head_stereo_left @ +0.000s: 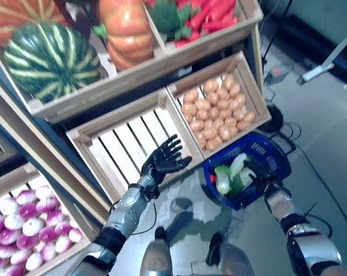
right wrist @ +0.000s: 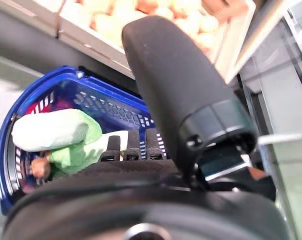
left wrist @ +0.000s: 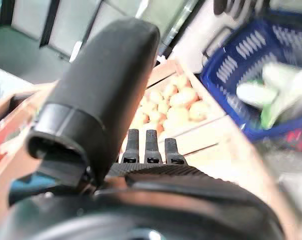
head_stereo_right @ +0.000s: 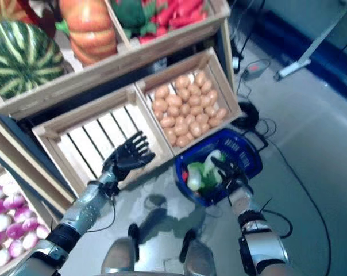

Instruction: Put vegetables into the basket

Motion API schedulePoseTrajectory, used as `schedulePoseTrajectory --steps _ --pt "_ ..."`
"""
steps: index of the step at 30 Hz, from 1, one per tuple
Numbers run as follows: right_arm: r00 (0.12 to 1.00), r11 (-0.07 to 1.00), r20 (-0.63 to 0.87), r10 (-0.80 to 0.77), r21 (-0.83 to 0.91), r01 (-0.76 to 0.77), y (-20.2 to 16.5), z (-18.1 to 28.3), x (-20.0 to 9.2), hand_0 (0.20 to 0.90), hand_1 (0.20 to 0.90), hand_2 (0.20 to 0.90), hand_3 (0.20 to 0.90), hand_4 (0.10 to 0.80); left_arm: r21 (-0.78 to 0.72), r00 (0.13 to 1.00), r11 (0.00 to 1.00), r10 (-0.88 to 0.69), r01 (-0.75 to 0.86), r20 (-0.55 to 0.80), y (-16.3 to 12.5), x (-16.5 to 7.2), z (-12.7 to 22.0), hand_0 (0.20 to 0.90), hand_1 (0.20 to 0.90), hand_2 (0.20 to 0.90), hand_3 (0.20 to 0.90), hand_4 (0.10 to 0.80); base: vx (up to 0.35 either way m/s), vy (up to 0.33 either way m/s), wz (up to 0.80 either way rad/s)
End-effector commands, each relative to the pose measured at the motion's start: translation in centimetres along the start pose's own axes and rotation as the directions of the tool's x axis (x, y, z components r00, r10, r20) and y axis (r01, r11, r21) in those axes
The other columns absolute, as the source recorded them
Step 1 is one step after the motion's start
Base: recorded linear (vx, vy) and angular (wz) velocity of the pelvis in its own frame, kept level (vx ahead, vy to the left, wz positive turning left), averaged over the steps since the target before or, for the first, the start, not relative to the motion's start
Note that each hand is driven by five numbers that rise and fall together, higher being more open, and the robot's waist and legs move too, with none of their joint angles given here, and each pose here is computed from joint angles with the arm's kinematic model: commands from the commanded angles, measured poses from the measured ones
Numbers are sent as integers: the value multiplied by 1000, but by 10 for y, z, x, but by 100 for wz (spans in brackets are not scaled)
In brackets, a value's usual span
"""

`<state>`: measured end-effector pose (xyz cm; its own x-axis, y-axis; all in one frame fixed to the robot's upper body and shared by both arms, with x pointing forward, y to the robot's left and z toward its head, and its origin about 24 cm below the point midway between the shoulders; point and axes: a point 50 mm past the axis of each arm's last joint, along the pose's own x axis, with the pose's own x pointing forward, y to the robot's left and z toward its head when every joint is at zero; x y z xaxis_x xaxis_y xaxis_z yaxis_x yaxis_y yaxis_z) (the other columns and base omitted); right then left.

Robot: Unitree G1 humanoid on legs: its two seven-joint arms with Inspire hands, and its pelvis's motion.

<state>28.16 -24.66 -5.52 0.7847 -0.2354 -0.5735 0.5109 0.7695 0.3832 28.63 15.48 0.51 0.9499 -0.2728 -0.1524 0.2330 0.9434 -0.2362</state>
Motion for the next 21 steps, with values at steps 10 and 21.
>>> schedulePoseTrajectory --steps 10,21 --pt "925 986 -376 -45 -165 -19 -60 -130 -51 900 900 900 900 800 381 946 917 222 -120 -237 27 -63 -107 900 900 900 900 800 99 15 -2" --pt "808 795 -587 58 -462 -393 -59 -173 -77 900 900 900 900 800 464 746 871 415 -161 -521 41 -127 -166 900 900 900 900 800 38 -2 -1"
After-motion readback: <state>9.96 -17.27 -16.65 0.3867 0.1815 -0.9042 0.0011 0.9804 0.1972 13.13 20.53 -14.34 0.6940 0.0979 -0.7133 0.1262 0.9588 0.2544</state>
